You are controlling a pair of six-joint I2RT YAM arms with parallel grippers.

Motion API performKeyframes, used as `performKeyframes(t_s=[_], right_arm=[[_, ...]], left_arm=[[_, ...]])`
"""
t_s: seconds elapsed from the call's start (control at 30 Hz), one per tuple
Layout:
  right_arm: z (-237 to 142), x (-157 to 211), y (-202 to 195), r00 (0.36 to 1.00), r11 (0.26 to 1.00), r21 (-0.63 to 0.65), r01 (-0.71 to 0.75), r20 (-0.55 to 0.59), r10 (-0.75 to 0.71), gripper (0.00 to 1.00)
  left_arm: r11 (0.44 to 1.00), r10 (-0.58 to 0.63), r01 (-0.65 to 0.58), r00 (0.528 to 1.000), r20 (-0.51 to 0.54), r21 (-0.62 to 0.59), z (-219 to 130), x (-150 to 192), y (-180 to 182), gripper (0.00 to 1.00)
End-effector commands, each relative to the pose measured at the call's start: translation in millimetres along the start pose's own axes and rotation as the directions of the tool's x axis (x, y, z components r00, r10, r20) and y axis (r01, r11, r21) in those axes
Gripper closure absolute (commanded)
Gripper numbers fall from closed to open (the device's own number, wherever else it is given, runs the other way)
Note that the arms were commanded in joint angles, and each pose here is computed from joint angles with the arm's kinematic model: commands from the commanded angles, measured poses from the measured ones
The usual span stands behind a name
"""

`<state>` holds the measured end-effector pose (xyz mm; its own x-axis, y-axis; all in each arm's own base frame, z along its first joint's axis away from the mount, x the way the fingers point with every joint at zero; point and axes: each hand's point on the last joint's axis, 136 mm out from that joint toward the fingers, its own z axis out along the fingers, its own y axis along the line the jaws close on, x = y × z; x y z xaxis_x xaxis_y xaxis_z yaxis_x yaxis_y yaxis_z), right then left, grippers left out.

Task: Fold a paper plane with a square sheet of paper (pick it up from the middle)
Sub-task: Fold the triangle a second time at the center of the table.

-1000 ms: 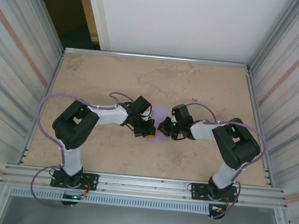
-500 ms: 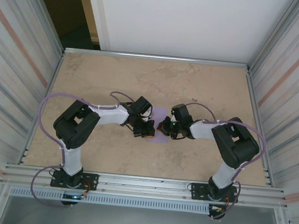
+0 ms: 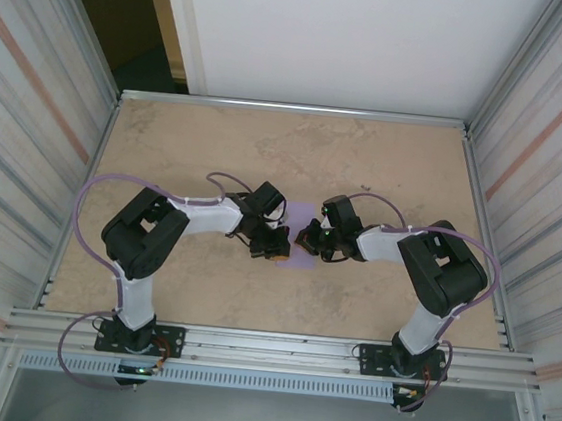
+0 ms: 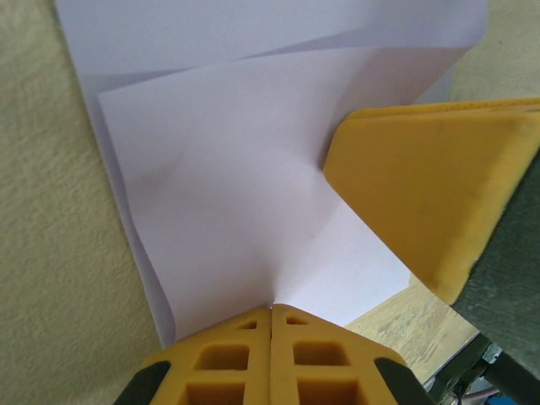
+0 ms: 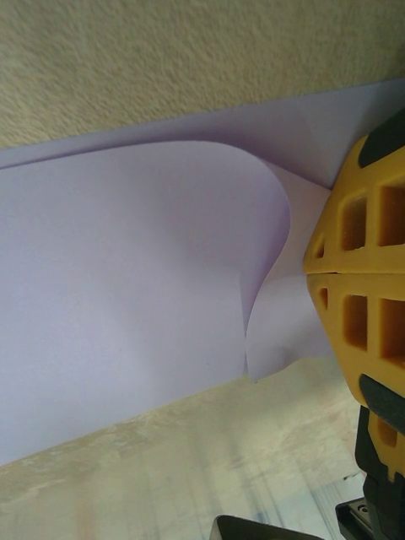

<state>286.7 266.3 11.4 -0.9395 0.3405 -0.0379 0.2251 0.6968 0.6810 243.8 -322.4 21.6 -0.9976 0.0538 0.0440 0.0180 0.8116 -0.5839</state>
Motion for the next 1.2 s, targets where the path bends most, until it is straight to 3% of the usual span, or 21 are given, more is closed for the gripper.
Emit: performKeyframes(t_s=[0.0, 0.47, 0.83, 1.07, 1.17], right_arm=[[6, 36, -97, 0.988, 0.937, 0.330, -0.114, -0.065, 0.143, 1.00], [6, 39, -104, 0.986, 0.925, 0.363, -0.112, -0.074, 0.148, 1.00], [8, 46, -117, 0.980, 0.900, 0.418, -0.124, -0.089, 0.176, 1.00], [9, 42, -104, 0.984, 0.915, 0.388, -0.112, -0.087, 0.157, 1.00], [9, 41, -101, 0.984, 0.918, 0.381, -0.112, -0.085, 0.155, 1.00]], left_arm=[[0.999, -0.016, 0.015, 0.999, -0.028, -0.049, 2, 7, 21, 0.97], [0.996, -0.051, 0.045, 0.995, -0.081, -0.081, -1, 36, 50, 0.97], [0.994, -0.055, 0.047, 0.995, -0.079, -0.095, -25, 58, 65, 0.96], [0.995, 0.023, -0.030, 0.996, 0.084, 0.092, -57, 19, 6, 0.96], [0.987, 0.016, -0.035, 0.992, 0.122, 0.155, -55, 5, -11, 0.96]])
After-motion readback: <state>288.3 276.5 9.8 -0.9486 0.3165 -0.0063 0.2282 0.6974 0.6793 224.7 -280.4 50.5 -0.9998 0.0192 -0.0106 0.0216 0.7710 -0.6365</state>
